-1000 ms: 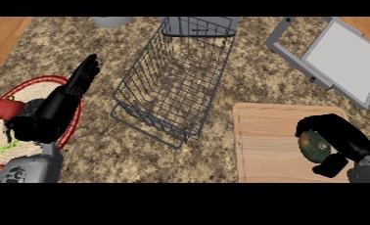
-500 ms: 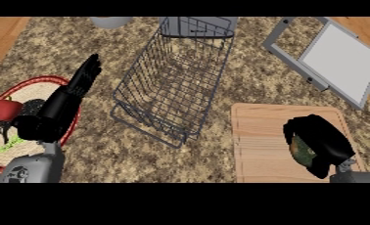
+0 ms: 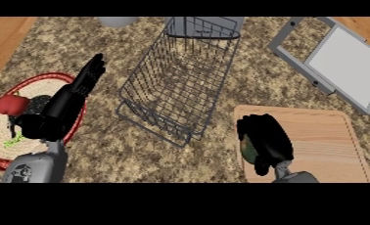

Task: Pick the squash from the cutting board and place it in the basket

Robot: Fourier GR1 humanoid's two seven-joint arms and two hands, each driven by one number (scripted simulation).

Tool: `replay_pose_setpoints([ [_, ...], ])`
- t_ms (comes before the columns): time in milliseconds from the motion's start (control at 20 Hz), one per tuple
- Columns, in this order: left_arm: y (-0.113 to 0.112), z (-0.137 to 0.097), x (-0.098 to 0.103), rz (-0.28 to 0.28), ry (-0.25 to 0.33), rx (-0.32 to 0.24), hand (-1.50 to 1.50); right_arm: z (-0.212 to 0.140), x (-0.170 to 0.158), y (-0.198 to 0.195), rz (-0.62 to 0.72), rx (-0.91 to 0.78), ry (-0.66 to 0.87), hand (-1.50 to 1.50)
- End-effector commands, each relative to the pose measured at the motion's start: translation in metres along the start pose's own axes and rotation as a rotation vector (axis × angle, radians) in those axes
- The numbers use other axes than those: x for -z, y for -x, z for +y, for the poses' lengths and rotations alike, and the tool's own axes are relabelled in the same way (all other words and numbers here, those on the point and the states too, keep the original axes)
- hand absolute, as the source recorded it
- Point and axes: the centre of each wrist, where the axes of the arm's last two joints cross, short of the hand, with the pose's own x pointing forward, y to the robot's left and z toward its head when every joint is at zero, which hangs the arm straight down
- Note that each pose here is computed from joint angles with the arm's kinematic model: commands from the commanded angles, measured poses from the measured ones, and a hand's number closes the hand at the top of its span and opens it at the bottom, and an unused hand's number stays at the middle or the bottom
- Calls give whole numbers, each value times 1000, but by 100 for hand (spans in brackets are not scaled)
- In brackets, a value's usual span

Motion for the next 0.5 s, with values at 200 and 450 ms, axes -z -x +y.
replay_pose_setpoints([
  [200,1,-7,3,0,23,-15,0,-11,-11,-81,19,342,176,150],
  [450,-2,-6,8,-11,26,0,0,-45,-27,-125,-56,545,422,150],
])
